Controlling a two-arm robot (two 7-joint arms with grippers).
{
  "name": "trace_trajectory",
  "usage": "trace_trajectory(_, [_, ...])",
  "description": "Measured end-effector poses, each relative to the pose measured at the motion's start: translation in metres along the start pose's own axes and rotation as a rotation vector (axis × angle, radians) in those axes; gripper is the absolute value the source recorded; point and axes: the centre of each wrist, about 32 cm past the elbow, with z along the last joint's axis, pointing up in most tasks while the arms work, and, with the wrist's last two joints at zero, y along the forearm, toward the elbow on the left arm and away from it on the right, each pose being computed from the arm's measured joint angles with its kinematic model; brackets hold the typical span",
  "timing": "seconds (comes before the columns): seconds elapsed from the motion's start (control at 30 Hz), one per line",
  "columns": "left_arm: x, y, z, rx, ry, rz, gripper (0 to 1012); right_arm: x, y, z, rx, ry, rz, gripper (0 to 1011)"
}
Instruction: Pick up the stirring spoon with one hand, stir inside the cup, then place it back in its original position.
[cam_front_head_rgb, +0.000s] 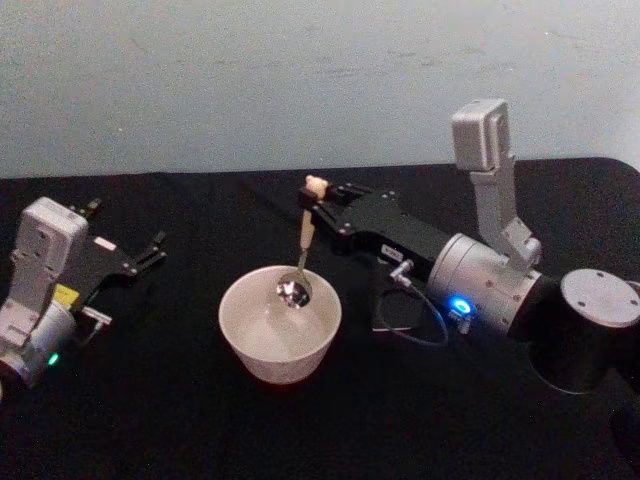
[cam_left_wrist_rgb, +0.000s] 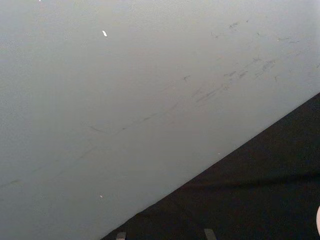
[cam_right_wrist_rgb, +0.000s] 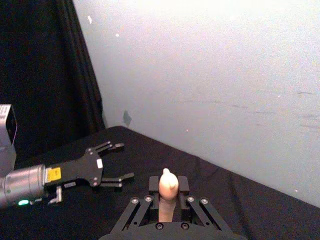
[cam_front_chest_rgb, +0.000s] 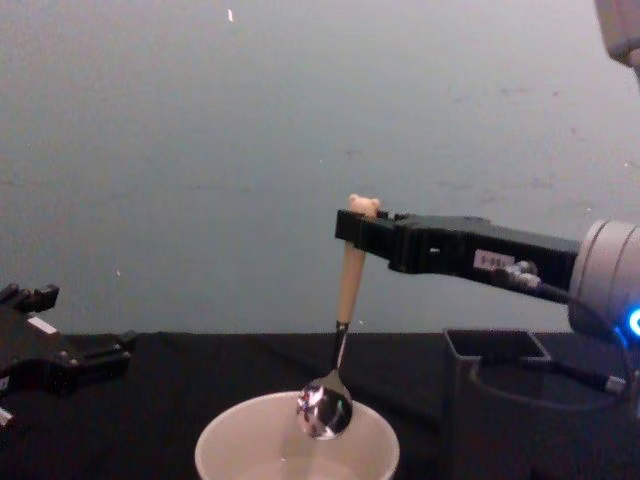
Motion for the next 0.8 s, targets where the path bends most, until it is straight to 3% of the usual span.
trace_trajectory(0.33, [0.0000,0.0000,0.0000,0.000,0.000,0.000,1001,0.002,-0.013,0.010,0.045,0.035,-0.047,214])
trace_trajectory(0.8, [0.0000,0.0000,0.0000,0.000,0.000,0.000,1001,0.015,-0.041,0.025,0.141,0.080,-0.156,214])
